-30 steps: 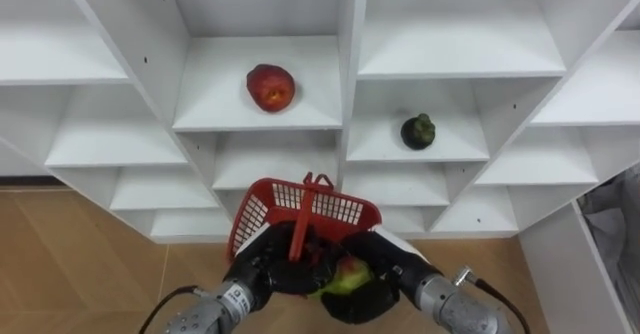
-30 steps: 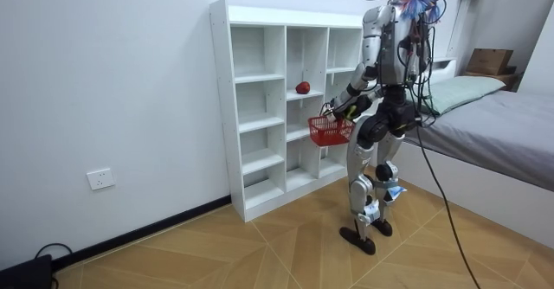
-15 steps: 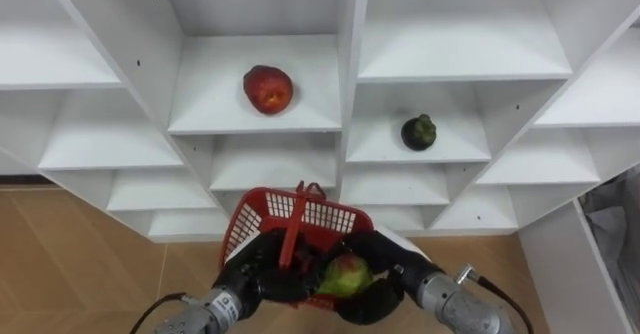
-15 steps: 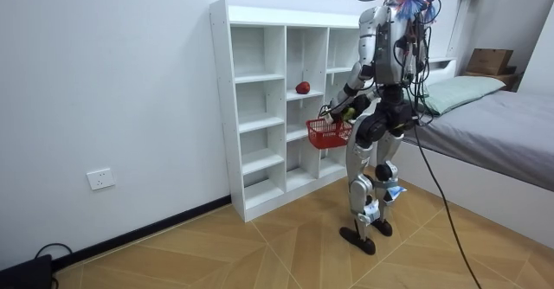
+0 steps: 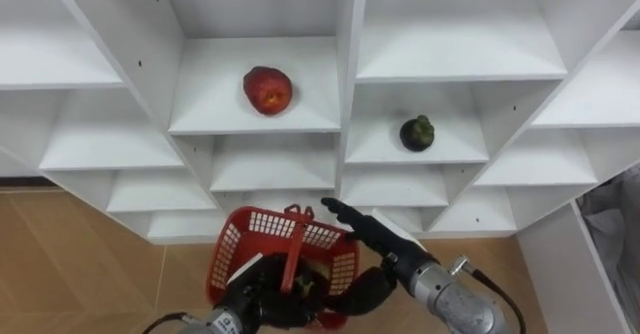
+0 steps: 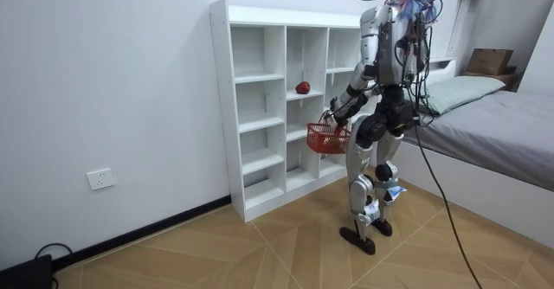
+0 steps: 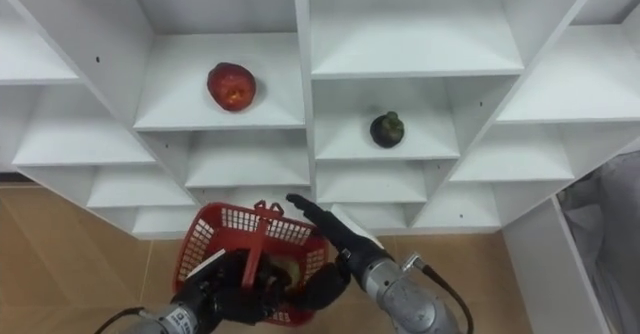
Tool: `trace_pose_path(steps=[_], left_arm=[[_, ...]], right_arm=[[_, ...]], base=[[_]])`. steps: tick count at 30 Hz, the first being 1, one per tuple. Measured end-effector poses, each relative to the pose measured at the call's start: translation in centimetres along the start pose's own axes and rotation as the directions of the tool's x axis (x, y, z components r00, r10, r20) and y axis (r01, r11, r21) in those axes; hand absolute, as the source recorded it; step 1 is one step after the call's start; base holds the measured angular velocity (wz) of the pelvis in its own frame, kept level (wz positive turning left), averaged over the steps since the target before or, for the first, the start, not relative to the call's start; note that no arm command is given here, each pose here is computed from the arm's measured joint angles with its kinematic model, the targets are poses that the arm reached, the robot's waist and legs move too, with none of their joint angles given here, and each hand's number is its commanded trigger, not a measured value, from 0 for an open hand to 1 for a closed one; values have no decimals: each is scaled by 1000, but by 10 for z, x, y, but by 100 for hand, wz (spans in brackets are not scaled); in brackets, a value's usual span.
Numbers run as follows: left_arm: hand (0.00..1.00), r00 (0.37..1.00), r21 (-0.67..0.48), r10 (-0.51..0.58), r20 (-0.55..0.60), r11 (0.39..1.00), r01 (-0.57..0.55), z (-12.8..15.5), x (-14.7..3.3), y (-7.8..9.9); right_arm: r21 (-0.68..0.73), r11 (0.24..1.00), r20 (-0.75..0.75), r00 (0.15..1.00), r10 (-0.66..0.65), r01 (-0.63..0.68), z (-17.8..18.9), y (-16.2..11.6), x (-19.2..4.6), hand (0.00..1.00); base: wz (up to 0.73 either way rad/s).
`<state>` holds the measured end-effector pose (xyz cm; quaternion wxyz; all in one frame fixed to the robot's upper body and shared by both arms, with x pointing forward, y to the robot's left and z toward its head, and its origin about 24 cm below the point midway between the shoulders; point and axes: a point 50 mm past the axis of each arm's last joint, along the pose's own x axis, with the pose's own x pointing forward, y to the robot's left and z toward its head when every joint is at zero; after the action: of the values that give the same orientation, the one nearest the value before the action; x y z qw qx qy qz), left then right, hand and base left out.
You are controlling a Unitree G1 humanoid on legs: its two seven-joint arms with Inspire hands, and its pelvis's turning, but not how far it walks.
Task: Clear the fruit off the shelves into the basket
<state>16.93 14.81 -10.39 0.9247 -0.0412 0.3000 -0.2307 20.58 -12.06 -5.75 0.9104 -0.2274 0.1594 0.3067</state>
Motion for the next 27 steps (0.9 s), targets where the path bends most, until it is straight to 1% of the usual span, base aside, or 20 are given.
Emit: trace_pose_path(steps=[19, 24, 27], left_arm=[[100, 1000, 20, 3, -9, 1000, -3, 0, 0, 0], [100, 999, 16, 27, -19, 1000, -27, -4, -2, 1], [100, 998, 7, 58, -32, 998, -58, -9, -7, 6]], right_arm=[[15, 1000, -12, 1000, -20, 21, -4, 4, -3, 0], [18, 1000, -6, 1000, -21, 21, -3, 4, -3, 0], [12, 1000, 9, 1000, -25, 25, 1, 2, -3, 0]], base=[[2], [0], [0]])
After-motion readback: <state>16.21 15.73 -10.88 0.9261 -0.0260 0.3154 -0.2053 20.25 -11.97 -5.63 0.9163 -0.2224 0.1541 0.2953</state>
